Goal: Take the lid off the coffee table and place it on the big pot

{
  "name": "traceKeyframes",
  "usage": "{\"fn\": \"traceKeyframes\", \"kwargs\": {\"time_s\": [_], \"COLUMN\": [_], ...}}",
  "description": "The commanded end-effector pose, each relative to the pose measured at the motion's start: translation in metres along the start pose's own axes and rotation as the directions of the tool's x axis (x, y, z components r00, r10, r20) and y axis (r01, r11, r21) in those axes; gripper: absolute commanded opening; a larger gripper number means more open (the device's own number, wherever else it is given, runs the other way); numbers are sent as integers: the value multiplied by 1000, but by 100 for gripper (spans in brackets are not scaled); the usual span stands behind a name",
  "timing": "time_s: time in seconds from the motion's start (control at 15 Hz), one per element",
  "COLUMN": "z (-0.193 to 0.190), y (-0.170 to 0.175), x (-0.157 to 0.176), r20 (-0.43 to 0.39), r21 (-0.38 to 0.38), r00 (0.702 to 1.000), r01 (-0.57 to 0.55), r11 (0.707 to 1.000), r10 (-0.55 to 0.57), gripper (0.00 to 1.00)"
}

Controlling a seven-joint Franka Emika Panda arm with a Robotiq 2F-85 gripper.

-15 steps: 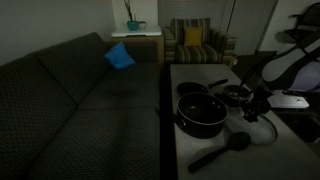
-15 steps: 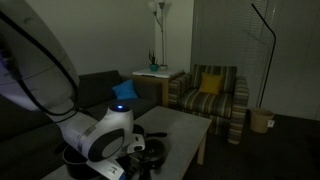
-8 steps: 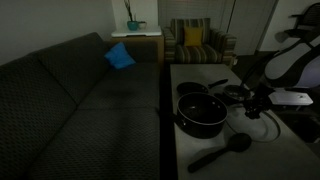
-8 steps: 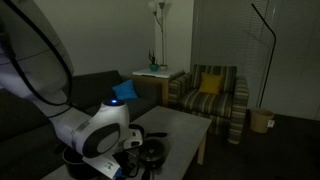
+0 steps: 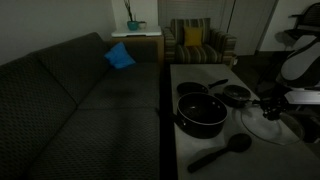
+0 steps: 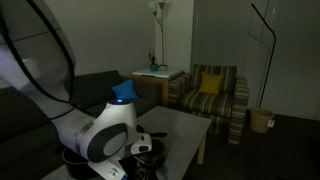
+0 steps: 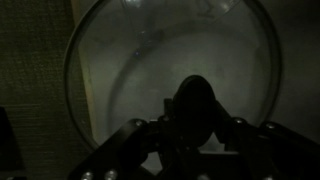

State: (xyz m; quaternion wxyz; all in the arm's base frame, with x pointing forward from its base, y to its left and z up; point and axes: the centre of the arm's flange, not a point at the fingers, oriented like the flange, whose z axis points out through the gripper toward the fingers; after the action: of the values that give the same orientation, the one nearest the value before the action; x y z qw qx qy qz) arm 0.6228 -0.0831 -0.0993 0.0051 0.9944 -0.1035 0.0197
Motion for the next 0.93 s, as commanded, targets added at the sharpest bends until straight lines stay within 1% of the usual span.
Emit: {"fn": "traceKeyframes", "kwargs": {"time_s": [0.0,0.4,0.87], "z": [-30,-56,-75], "y": [8,-4,-23], "x": [-10,-5,3], "r20": [21,26,6], "r21": [32,128,158], "r00": [1000,999,994], "r01": [-15,38,105], "r11": [999,991,982], "r10": [15,-41,-108], "gripper": [14,14,14]}}
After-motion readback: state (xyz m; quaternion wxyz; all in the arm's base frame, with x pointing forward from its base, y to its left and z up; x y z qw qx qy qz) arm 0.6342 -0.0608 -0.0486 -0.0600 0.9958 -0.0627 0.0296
